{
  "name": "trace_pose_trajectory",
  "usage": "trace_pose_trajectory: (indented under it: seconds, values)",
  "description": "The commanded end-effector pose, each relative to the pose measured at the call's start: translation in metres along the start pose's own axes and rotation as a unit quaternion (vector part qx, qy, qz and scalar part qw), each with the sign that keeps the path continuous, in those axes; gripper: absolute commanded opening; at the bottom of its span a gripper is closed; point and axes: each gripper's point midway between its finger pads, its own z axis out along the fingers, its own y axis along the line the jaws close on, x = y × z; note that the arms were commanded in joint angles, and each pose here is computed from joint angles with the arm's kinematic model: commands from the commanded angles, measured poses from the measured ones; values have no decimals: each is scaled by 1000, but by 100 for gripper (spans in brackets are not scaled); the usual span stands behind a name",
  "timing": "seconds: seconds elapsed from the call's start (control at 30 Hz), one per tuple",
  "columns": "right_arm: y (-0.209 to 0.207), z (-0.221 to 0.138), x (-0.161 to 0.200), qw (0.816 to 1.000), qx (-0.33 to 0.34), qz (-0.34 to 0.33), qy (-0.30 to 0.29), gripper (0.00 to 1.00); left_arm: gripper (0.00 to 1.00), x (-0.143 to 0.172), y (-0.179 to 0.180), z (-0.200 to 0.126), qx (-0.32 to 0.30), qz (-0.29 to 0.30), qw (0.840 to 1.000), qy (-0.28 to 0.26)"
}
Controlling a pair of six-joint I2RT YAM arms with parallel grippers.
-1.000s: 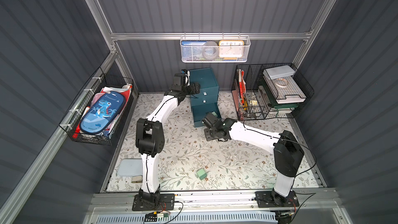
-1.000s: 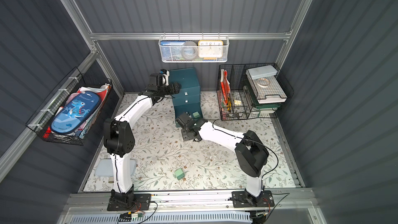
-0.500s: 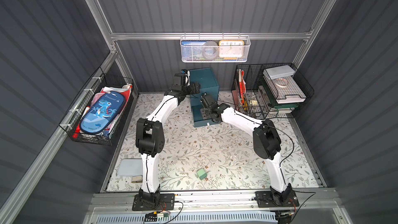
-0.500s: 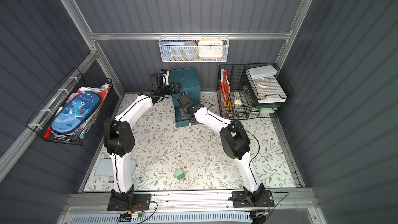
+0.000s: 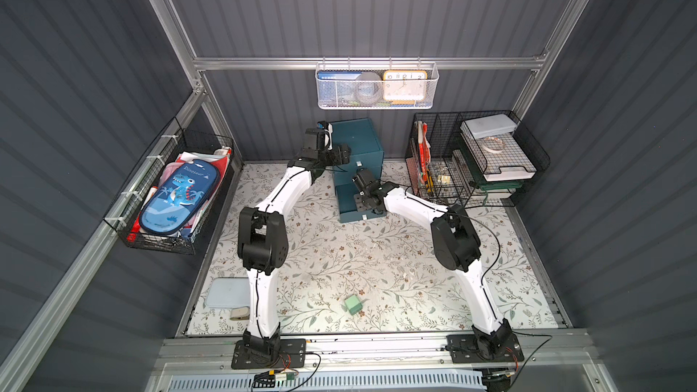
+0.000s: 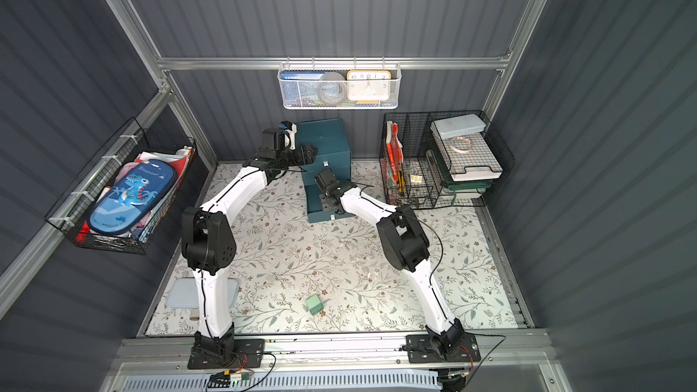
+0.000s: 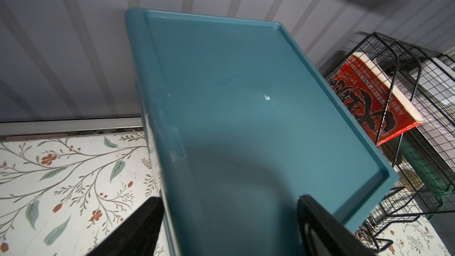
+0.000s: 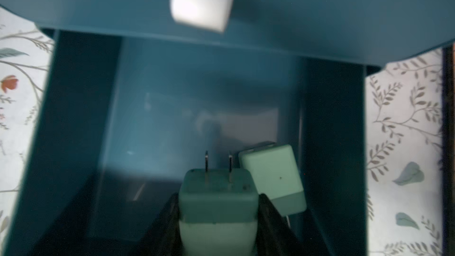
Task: Place the plugs into the drawer by color
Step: Place the plug in the drawer, then pick up the plug from the center of the board.
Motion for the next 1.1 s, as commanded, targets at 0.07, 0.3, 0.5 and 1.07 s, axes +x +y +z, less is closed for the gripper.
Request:
trace_pose_trajectory:
  seconds: [0.07,0.3,0.5,1.07]
  values:
    - [-4,6,3,1000,2,7,14,46,90,69,17,11,-29,4,994,109]
    - [-7,0,-8,1000,1,4,10,58,90,70,16,12,-27,3,994,110]
    - [0,-41,-35,1000,-30,2,-10,63,90,70,17,12,-28,4,993,111]
    - [96,-161,188,985,-107,-88,105,64,89,71,16,16,-24,2,994,110]
